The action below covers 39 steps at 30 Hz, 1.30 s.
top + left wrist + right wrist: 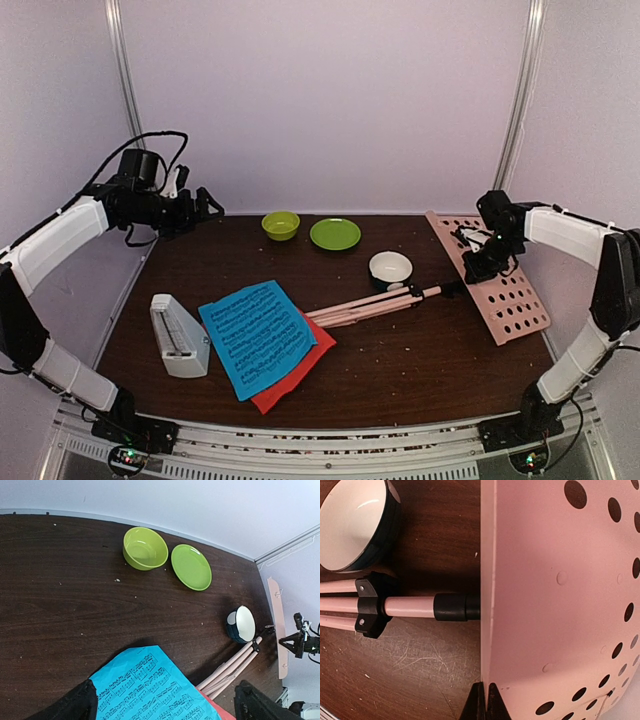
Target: Set up the instrument practice props
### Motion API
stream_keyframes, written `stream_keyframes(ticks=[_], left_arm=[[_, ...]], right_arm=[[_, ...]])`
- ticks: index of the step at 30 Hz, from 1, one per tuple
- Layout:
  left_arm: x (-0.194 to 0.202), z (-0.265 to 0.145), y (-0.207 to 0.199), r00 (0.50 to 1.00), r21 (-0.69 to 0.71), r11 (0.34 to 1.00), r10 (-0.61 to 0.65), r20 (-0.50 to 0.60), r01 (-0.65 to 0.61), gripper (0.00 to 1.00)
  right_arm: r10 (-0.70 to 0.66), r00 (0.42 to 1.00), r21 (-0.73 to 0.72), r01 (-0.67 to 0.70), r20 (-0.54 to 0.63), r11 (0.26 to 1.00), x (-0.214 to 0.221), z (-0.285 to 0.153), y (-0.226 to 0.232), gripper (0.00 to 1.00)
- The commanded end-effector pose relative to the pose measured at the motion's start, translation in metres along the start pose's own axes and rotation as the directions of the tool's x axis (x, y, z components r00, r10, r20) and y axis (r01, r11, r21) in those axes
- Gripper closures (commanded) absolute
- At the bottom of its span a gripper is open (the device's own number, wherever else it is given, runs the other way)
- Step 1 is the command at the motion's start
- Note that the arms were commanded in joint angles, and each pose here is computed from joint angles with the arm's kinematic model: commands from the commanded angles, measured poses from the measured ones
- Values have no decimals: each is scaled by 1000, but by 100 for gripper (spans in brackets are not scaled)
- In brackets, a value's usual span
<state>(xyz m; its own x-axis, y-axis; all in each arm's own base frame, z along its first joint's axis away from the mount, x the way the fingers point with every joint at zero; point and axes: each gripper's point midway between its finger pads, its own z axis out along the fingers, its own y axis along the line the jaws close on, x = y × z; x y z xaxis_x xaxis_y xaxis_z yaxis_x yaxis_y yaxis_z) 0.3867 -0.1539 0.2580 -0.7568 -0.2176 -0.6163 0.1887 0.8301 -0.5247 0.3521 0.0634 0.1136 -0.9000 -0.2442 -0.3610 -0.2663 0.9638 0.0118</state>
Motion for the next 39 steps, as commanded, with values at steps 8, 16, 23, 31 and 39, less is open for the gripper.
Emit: stream_keyframes(ticks=[8,16,23,31,39], left_arm=[[-16,-3,-17,998,68,997,19,66,-23,2],[-18,-8,-16,996,48,998,46,79,-50,2],[-20,-13,-17,993,37,997,69,91,-73,2],[-21,-20,-21,990,47,993,100,105,-105,2],[-16,-35,-41,948,-8,963,267,174,-270,2]], right_arm=[[-135,958,247,70,255,966,-36,-101,-19,100],[-289,905,448,129,310,885,-47,-160,-8,100],[-326,837,534,48,440,844,-60,-229,-5,100],[-421,744,596,37,519,802,-67,-275,15,100],[-486,633,626,3,603,780,-79,-335,38,100]])
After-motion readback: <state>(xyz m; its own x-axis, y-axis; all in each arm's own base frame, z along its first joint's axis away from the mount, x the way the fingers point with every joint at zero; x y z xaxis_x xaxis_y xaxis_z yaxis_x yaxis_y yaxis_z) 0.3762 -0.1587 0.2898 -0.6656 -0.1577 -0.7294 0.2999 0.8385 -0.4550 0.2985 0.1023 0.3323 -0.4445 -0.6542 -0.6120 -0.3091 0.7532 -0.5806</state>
